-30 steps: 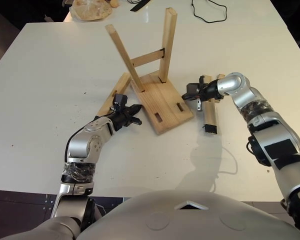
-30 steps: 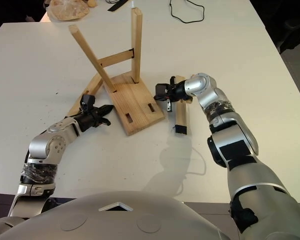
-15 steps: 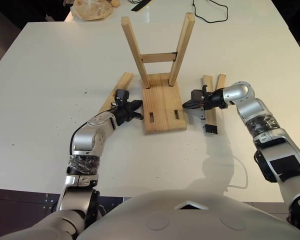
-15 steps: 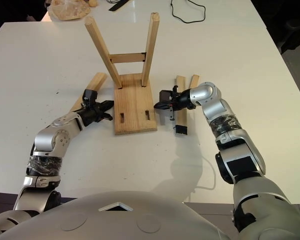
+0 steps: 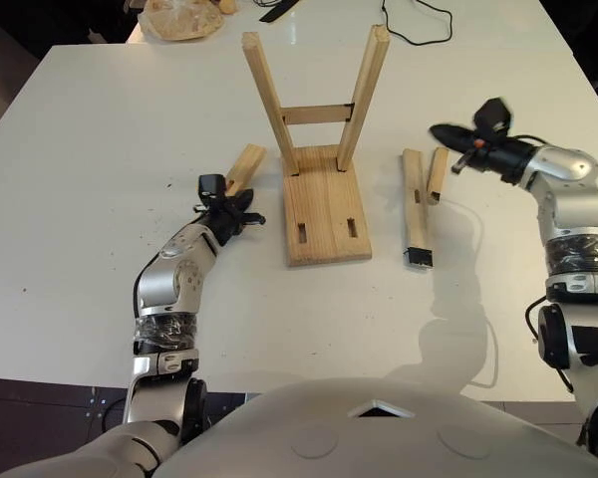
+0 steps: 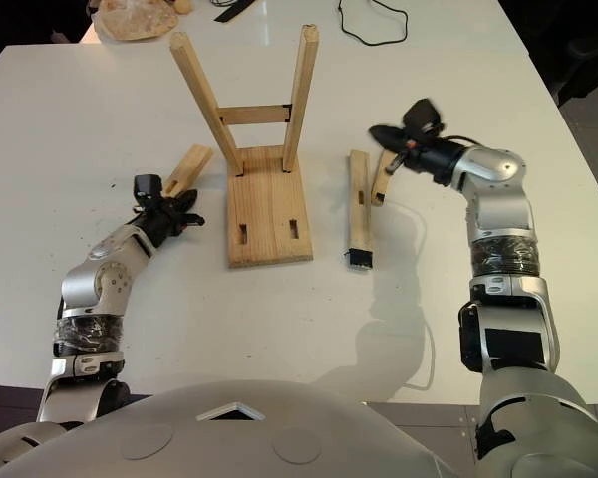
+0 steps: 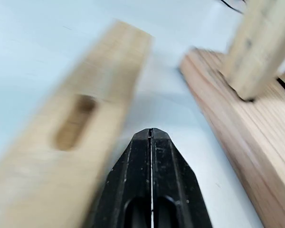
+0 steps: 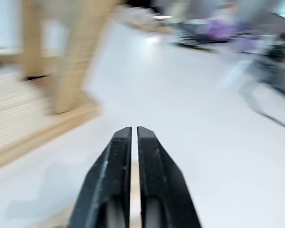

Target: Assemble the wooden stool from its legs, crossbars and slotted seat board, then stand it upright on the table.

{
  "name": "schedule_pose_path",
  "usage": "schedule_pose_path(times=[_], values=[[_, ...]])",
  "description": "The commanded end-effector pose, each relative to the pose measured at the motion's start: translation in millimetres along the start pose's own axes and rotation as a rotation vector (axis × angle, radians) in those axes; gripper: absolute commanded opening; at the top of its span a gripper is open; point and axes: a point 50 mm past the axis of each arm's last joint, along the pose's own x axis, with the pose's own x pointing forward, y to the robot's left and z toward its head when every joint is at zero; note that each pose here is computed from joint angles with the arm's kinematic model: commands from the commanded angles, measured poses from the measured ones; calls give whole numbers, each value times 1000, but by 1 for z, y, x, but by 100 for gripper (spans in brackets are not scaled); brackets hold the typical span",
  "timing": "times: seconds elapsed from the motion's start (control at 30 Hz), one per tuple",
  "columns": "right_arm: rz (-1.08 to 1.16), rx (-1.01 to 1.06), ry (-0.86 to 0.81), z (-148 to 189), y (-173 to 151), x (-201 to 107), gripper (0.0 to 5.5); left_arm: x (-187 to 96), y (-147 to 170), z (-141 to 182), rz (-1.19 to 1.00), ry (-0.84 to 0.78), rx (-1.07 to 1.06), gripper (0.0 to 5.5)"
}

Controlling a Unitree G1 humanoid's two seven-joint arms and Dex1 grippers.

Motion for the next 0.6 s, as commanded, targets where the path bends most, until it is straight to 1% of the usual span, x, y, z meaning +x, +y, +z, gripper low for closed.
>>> schedule_pose_path(times=[0.03,0.2,0.37,0.47,0.6], values=[[-198,133,80,-47,26,-24,88,-8,-10,-1,23,-88,-54,0],[-102,82,108,-51,65,-24,160,-12,-18,-12,42,-92,-102,0],[-76,-5,138,-49,72,-14,231,-10,-17,-13,42,-80,-91,0],[-59,-73,167,-54,75,-14,231,-10,-14,-12,40,-79,-91,0],[-124,-95,170,-58,65,-16,231,-11,-12,-15,49,-77,-99,0]])
